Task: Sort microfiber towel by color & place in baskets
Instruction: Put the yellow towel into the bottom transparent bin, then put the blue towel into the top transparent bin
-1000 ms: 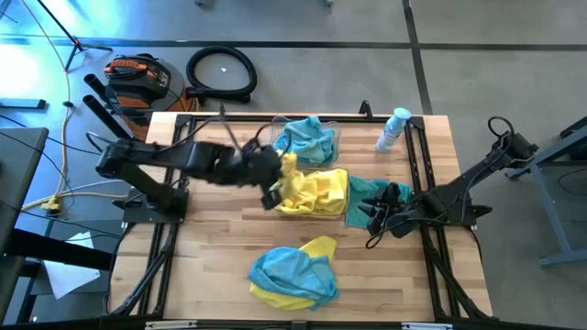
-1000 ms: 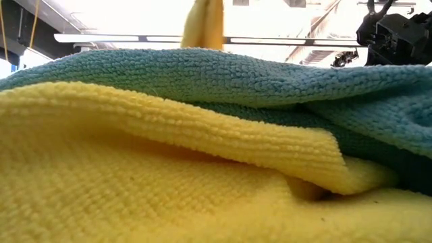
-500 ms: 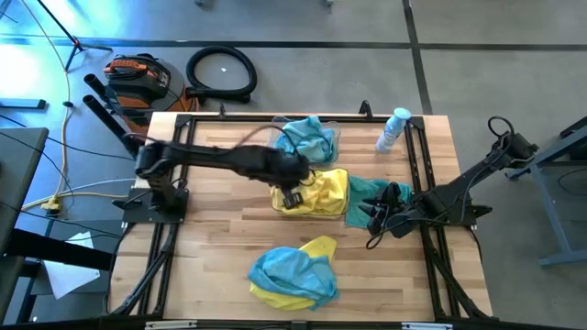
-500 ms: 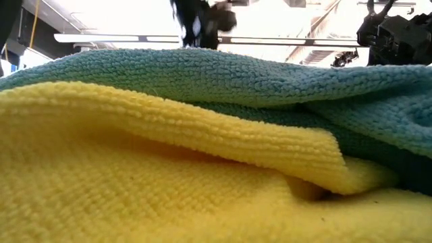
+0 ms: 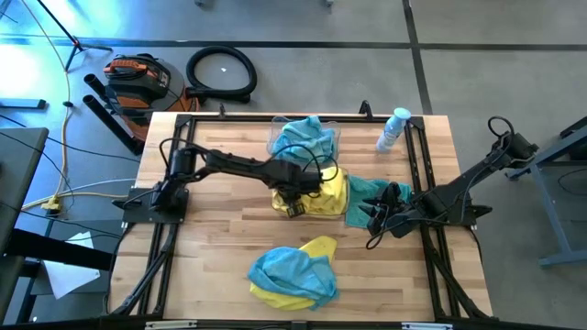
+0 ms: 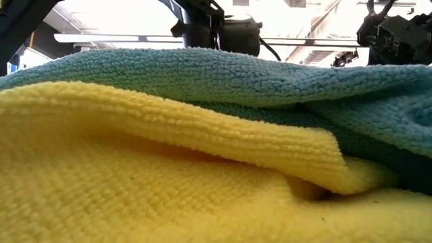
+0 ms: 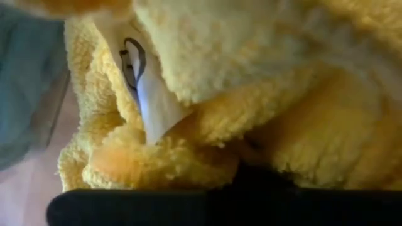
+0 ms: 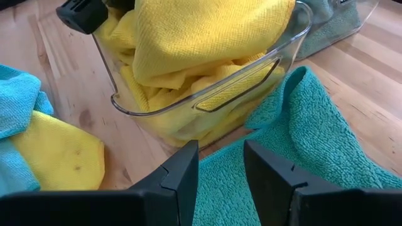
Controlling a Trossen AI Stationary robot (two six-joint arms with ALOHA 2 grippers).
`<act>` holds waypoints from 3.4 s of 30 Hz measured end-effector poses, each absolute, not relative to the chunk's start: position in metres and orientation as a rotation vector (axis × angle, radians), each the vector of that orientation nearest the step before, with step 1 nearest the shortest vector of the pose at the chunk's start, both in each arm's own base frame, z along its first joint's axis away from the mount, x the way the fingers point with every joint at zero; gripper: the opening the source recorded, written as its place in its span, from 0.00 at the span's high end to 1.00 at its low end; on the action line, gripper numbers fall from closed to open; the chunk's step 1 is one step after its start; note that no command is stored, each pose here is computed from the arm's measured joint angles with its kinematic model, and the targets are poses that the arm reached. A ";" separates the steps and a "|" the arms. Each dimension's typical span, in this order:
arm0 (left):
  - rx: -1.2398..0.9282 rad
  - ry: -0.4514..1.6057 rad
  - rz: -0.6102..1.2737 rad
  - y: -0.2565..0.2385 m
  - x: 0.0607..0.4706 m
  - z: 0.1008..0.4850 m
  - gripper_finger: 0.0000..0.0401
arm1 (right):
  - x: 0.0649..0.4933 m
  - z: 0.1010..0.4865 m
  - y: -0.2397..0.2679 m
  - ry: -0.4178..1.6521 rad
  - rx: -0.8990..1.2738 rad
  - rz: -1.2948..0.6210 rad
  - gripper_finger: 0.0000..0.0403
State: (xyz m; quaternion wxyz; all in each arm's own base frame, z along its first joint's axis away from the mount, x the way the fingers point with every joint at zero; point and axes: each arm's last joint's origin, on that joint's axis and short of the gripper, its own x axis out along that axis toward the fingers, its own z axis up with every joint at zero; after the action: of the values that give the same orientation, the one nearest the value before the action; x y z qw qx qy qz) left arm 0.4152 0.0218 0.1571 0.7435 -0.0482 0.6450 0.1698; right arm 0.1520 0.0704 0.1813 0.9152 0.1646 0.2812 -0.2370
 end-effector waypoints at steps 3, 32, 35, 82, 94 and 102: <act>-0.118 1.412 0.391 0.022 0.415 0.156 0.94 | 0.152 0.181 0.070 0.579 0.339 -0.488 0.69; -0.167 1.118 0.361 0.020 0.373 0.281 0.75 | 0.152 0.181 0.070 0.576 0.340 -0.490 0.69; -0.168 1.112 0.359 0.018 0.365 0.290 0.75 | 0.152 0.181 0.070 0.576 0.340 -0.490 0.69; -0.289 0.827 0.324 -0.069 0.178 0.185 0.75 | 0.400 0.252 0.205 1.096 -0.091 0.099 0.69; -0.306 0.837 0.278 -0.078 0.175 0.185 0.75 | 0.431 0.189 0.215 1.242 -0.075 0.087 0.55; -0.301 0.826 0.285 -0.079 0.175 0.185 0.75 | 0.440 0.166 0.208 1.326 0.017 0.138 0.55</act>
State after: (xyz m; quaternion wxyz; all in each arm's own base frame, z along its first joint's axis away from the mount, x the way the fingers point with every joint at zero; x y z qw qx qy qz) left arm 0.1747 -0.0791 0.1848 0.8952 -0.1451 0.3984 0.1375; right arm 0.4398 0.2078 0.1657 0.7859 0.0077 0.6149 0.0639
